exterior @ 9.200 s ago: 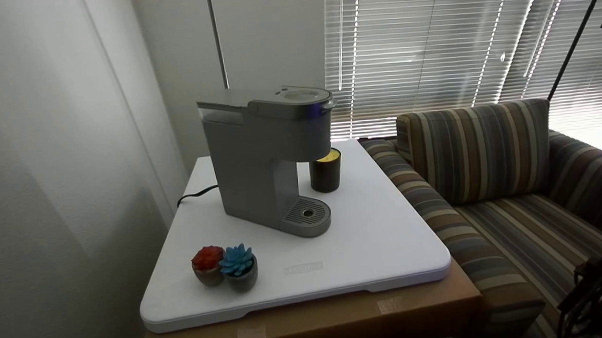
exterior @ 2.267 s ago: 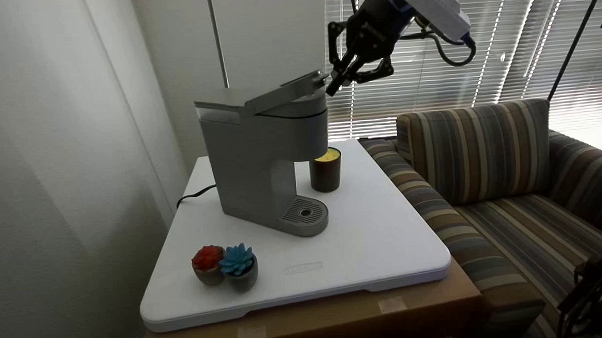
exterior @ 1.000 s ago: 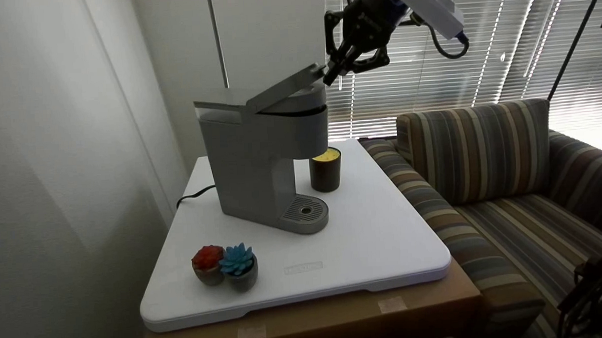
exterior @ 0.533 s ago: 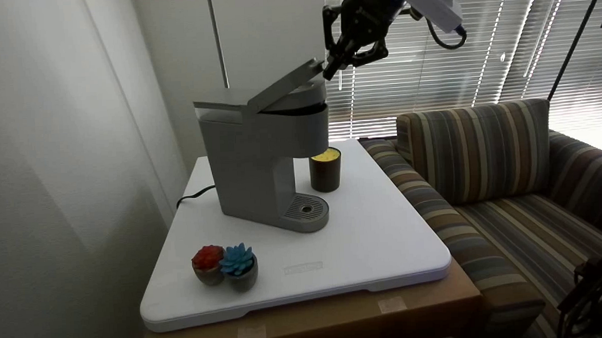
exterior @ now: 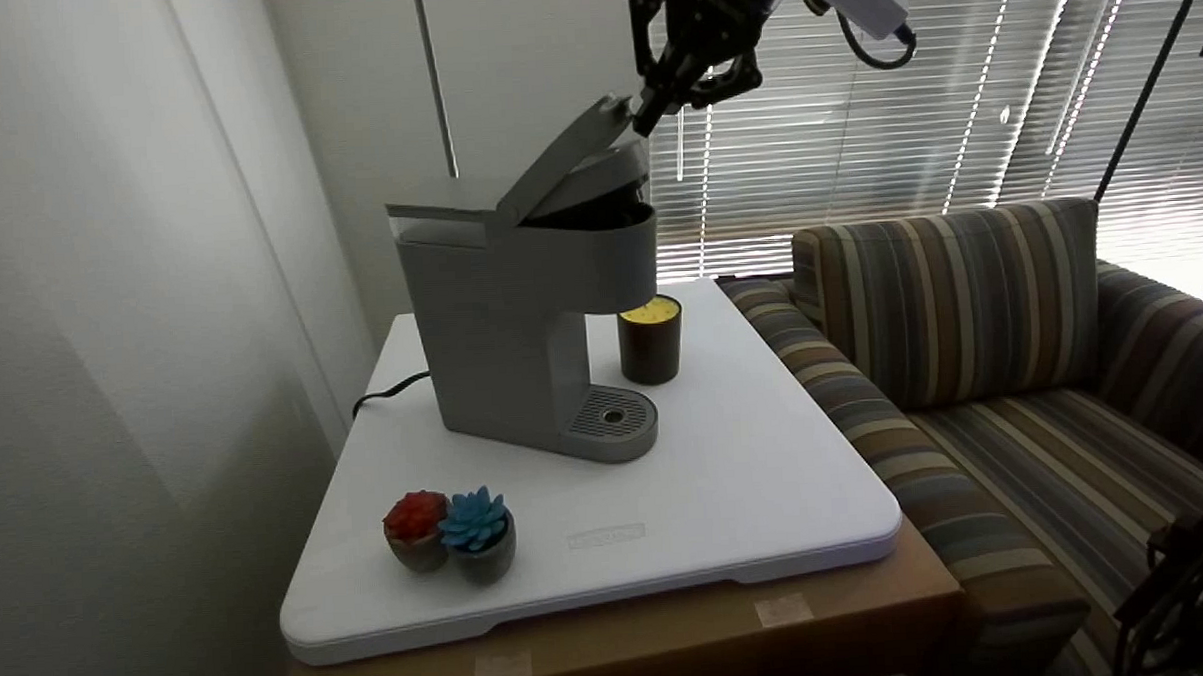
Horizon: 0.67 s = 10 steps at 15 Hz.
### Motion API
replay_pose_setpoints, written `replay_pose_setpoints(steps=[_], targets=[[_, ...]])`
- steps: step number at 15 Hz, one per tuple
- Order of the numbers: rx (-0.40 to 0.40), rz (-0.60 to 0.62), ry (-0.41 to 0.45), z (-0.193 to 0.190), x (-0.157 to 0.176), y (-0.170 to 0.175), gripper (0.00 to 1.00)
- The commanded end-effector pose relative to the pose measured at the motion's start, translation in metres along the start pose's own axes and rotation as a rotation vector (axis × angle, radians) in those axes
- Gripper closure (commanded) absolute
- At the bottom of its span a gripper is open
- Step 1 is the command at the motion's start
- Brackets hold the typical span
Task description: Open the coffeemaker chamber
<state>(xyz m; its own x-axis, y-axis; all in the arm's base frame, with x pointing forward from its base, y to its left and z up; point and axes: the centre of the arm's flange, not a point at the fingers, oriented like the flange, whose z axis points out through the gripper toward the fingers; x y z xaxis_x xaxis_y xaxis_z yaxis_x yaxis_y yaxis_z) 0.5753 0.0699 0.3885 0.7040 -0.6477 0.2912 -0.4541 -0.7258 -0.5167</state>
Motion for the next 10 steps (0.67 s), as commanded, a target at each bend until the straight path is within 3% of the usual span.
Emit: replay_pose_setpoints(steps=[1, 10], targets=[[0.012, -0.018, 0.026, -0.010, 0.014, -0.013, 1.00], [0.019, -0.066, 0.050, -0.017, 0.018, -0.030, 1.00]])
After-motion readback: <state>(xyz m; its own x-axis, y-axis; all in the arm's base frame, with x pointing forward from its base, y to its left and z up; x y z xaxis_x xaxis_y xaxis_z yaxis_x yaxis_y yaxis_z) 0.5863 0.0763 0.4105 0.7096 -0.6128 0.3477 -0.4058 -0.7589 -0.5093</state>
